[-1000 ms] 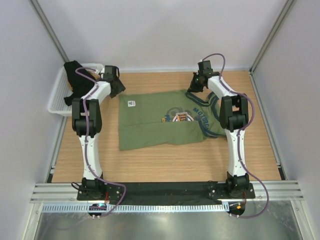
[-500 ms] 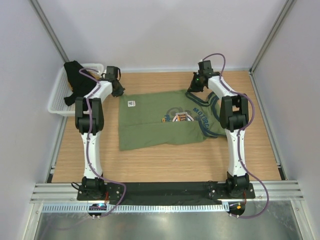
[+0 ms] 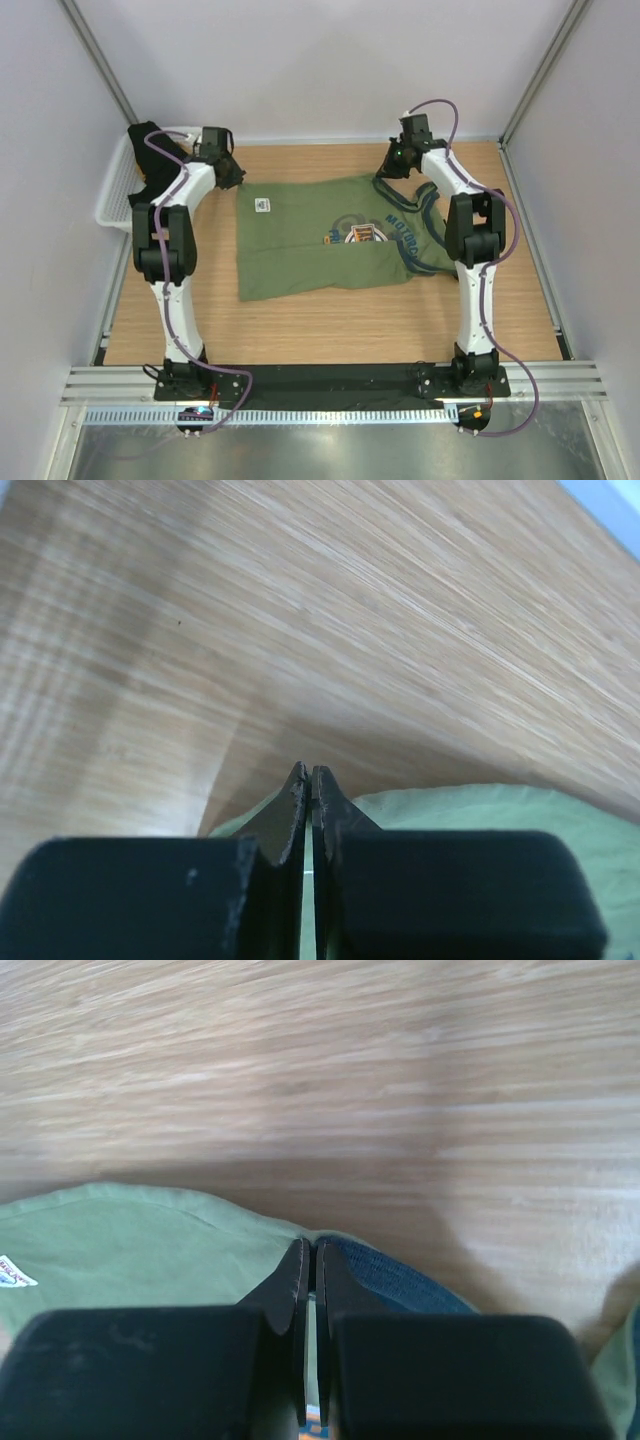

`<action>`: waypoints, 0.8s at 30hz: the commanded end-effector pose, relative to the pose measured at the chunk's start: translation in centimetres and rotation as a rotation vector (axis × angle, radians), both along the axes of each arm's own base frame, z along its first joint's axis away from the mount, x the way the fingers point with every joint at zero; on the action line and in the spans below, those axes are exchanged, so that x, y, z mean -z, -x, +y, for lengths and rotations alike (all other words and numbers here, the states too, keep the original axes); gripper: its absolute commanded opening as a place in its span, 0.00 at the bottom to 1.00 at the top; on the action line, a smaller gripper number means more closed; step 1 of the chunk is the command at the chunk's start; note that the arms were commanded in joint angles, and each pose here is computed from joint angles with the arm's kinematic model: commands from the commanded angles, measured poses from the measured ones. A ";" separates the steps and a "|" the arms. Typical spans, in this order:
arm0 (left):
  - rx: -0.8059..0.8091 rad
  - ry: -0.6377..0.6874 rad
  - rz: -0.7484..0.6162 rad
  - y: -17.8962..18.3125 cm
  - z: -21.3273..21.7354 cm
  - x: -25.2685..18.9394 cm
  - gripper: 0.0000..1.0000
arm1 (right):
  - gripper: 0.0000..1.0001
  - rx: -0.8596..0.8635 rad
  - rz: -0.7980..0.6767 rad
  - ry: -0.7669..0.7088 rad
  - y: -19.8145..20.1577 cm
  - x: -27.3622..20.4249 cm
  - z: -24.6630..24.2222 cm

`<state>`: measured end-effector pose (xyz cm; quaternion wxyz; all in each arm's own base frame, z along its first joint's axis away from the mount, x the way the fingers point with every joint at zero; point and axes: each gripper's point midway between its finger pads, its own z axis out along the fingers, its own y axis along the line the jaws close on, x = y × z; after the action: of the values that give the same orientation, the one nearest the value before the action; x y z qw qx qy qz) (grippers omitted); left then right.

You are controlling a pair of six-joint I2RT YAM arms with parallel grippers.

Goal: Fold and stack the tank tops
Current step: Fold the tank top

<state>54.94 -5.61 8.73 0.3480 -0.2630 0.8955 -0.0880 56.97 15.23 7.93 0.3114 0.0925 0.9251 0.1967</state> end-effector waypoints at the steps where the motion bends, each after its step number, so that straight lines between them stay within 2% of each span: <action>1: 0.016 0.017 -0.133 0.4 0.0 -5.1 0.00 | 0.01 -0.028 -0.151 -0.060 0.5 -7.8 0.7; 4: 0.022 0.027 -0.140 2.2 0.0 -5.8 0.00 | 0.01 -0.026 -0.123 -0.055 3.3 -7.0 0.3; 6: 0.028 0.032 -0.143 3.7 -0.1 -6.0 0.00 | 0.01 -0.019 -0.160 -0.060 4.4 -8.8 0.0; 7: 0.027 0.030 -0.144 4.2 -0.1 -6.1 0.00 | 0.01 -0.016 -0.127 -0.053 5.6 -7.5 -0.2; 8: 0.025 0.026 -0.117 5.3 0.0 -5.0 0.00 | 0.01 -0.015 -0.124 -0.051 6.1 -7.5 -0.3; 9: 0.021 0.024 -0.146 5.6 0.2 -6.1 0.00 | 0.01 -0.014 -0.144 -0.053 6.8 -8.6 -0.5; 24: -0.025 0.034 -0.128 15.4 0.6 -4.5 0.00 | 0.01 -0.022 -0.047 -0.013 16.2 -5.2 -1.4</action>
<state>39.59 -5.35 10.87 0.3573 -0.2671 0.8884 -0.1080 40.79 13.75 10.25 0.2878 0.0853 0.9323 0.2016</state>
